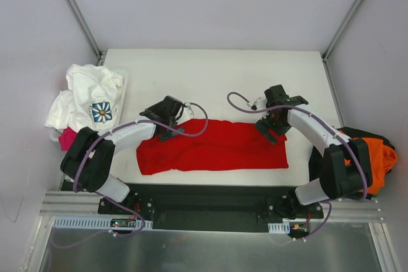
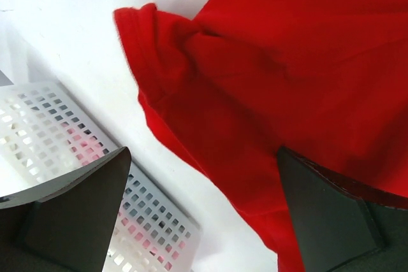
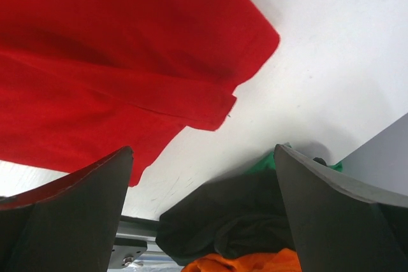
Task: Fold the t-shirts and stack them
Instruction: Fold the other side of the tshirt into a rectangle, then rotate the tshirt 90 degrees
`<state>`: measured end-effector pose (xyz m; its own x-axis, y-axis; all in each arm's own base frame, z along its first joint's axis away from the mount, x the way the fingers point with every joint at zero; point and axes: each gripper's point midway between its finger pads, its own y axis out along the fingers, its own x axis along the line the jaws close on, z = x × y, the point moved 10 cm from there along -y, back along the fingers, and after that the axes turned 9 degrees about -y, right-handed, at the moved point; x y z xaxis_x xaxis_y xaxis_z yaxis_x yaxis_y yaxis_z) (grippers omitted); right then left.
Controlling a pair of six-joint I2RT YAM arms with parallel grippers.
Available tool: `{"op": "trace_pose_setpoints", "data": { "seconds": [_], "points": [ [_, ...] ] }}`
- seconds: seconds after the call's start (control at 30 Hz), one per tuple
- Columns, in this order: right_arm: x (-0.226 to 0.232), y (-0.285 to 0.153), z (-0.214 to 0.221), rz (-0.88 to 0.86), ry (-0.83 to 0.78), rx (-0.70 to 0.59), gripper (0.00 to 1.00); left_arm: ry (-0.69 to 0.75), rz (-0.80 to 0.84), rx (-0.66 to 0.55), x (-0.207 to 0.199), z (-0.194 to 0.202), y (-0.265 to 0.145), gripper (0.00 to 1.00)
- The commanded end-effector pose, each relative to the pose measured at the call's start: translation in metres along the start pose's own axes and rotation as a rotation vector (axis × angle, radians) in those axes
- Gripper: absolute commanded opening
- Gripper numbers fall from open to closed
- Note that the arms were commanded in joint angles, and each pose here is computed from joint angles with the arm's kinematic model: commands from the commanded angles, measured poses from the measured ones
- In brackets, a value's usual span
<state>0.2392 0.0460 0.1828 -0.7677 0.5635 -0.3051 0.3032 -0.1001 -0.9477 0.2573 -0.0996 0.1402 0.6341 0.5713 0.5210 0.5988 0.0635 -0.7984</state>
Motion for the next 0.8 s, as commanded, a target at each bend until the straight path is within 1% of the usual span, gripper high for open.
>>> {"op": "trace_pose_setpoints", "data": {
  "seconds": [0.0, 0.13, 0.43, 0.77],
  "points": [
    [0.002, 0.017, -0.006, 0.049, -0.061, 0.013, 0.96, 0.02, -0.038, 0.039, 0.003, -0.003, 0.01, 0.99],
    [0.004, 0.034, -0.011, 0.055, -0.099, 0.03, 0.96, 0.035, -0.045, 0.093, -0.001, -0.001, 0.022, 0.99],
    [0.003, 0.055, -0.018, 0.08, -0.173, 0.047, 0.96, 0.027, -0.032, 0.135, -0.01, 0.005, 0.033, 0.99],
    [0.027, 0.069, -0.01, 0.092, -0.275, 0.081, 0.96, 0.026, -0.04, 0.17, -0.013, 0.004, 0.044, 0.99]
  ]
}}
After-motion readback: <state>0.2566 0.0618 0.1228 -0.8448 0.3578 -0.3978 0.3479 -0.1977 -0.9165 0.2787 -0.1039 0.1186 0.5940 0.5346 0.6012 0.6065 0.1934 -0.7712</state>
